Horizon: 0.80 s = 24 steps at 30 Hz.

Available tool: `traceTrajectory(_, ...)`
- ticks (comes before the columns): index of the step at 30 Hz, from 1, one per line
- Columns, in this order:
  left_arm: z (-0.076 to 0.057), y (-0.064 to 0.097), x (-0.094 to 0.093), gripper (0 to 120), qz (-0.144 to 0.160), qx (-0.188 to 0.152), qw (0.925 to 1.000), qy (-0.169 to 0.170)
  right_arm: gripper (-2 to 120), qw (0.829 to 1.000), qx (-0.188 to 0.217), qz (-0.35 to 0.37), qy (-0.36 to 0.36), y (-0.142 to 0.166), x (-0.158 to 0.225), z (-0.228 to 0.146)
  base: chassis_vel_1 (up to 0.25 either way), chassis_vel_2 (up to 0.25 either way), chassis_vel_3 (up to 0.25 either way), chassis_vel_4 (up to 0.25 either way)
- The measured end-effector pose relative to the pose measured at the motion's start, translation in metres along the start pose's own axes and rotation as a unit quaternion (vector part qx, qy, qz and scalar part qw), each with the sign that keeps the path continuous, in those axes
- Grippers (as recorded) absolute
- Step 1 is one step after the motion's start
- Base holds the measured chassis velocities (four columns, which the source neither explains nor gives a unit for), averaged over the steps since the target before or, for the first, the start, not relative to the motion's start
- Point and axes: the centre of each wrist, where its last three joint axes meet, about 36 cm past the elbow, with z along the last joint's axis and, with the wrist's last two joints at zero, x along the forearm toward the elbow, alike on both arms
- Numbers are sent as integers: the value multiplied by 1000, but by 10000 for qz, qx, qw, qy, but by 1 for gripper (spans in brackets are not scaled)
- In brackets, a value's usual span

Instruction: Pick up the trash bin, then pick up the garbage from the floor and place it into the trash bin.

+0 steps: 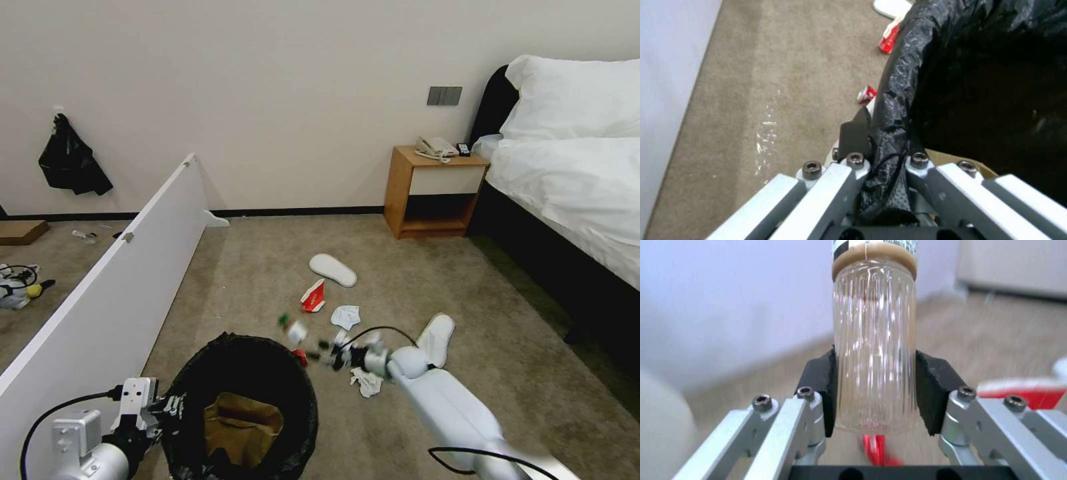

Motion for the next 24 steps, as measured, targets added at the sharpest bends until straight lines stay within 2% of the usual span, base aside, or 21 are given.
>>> traceTrajectory(1, 0, 0, 0, 3, 0, 0, 10000, 0, 35, 10000, 0, 0, 0, 0, 0, 0, 0, 0, 0, 0)
traceTrajectory(2, -1, 1, -3, 3, 62, -36, 10000, 33, 35, 9986, -41, 63, -522, 8, 18, -18, 0, 0, 0, 0)
traceTrajectory(3, -1, 1, -3, 3, 62, -36, 10000, 33, 35, 9986, -41, 63, -522, 8, 18, -18, 0, 0, 0, 0)
traceTrajectory(5, -3, 3, -8, 3, 149, -69, 9998, 88, 35, 9944, -82, 50, -1050, 23, 42, -39, 0, 0, 0, 0)
traceTrajectory(8, -4, 4, -10, 3, 173, -85, 9998, 111, 35, 9918, -151, -9, -1269, 31, 55, -47, 0, 0, 0, 0)
traceTrajectory(9, -4, 4, -13, 3, 199, -102, 9997, 137, 35, 9884, -237, -157, -1489, 39, 71, -59, 0, 0, 0, 0)
traceTrajectory(11, -4, 5, -15, 3, 223, -112, 9996, 157, 35, 9852, -262, -389, -1651, 46, 77, -68, 0, 0, 0, 0)
traceTrajectory(12, -4, 5, -16, 3, 250, -118, 9995, 175, 35, 9794, -232, -740, -1862, 53, 75, -76, 0, 0, 0, 0)
traceTrajectory(13, -4, 5, -16, 3, 250, -118, 9995, 175, 35, 9794, -232, -740, -1862, 53, 75, -76, 0, 0, 0, 0)
traceTrajectory(16, -4, 5, -17, 3, 264, -134, 9994, 204, 35, 9589, -86, -1699, -2272, 73, 41, -113, 0, 0, 0, 0)
traceTrajectory(17, -4, 5, -17, 3, 264, -134, 9994, 204, 35, 9589, -86, -1699, -2272, 73, 41, -113, 0, 0, 0, 0)
traceTrajectory(21, -3, 5, -16, 3, 261, -141, 9993, 231, 35, 9381, -28, -2621, -2265, 102, -1, -137, 0, 0, 0, 0)
traceTrajectory(24, -3, 5, -15, 3, 255, -143, 9993, 231, 35, 9345, -11, -2839, -2146, 110, -13, -138, 0, 0, 0, 0)
